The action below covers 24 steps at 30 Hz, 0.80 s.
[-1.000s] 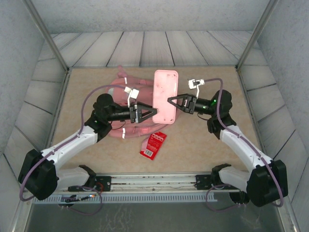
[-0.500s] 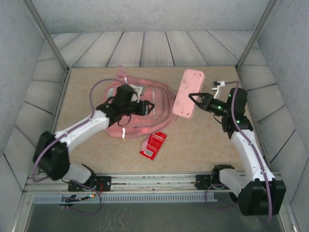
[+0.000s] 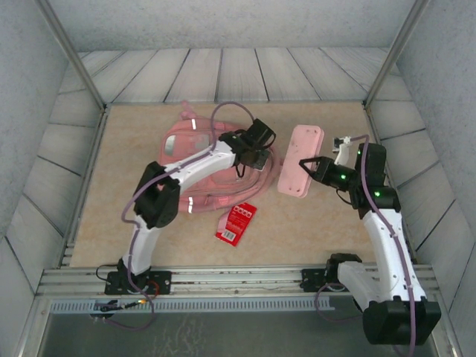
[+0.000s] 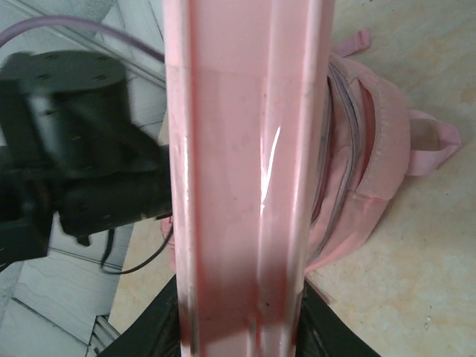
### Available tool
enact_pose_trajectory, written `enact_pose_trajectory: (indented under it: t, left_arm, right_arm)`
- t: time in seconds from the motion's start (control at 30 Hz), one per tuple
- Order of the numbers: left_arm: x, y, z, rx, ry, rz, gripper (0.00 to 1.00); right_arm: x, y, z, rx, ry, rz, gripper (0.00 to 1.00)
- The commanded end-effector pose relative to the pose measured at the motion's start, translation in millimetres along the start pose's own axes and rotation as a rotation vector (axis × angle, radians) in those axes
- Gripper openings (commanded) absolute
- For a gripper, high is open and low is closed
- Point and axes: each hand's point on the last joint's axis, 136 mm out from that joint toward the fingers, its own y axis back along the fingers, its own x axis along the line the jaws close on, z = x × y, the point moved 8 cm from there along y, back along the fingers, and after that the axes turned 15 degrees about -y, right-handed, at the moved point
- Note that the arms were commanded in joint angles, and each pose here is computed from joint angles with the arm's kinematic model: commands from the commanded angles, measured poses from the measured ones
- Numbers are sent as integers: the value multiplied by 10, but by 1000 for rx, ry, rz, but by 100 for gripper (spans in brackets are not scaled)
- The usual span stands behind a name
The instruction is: Pack the student bag
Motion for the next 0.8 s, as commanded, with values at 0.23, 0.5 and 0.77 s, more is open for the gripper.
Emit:
enact_pose_trajectory:
  t: [0.23, 0.5, 0.77]
  left_arm:
    - [-14, -417, -88, 134, -30, 130, 51]
    - [44, -391, -117, 158, -33, 183, 25]
    - [127, -138, -109, 113, 20, 109, 0]
  right_arm:
    - [42, 147, -29, -20, 49, -62, 17]
    - [-22, 118, -43, -20, 46, -80, 17]
    - [-148, 67, -87, -11, 38, -118, 17]
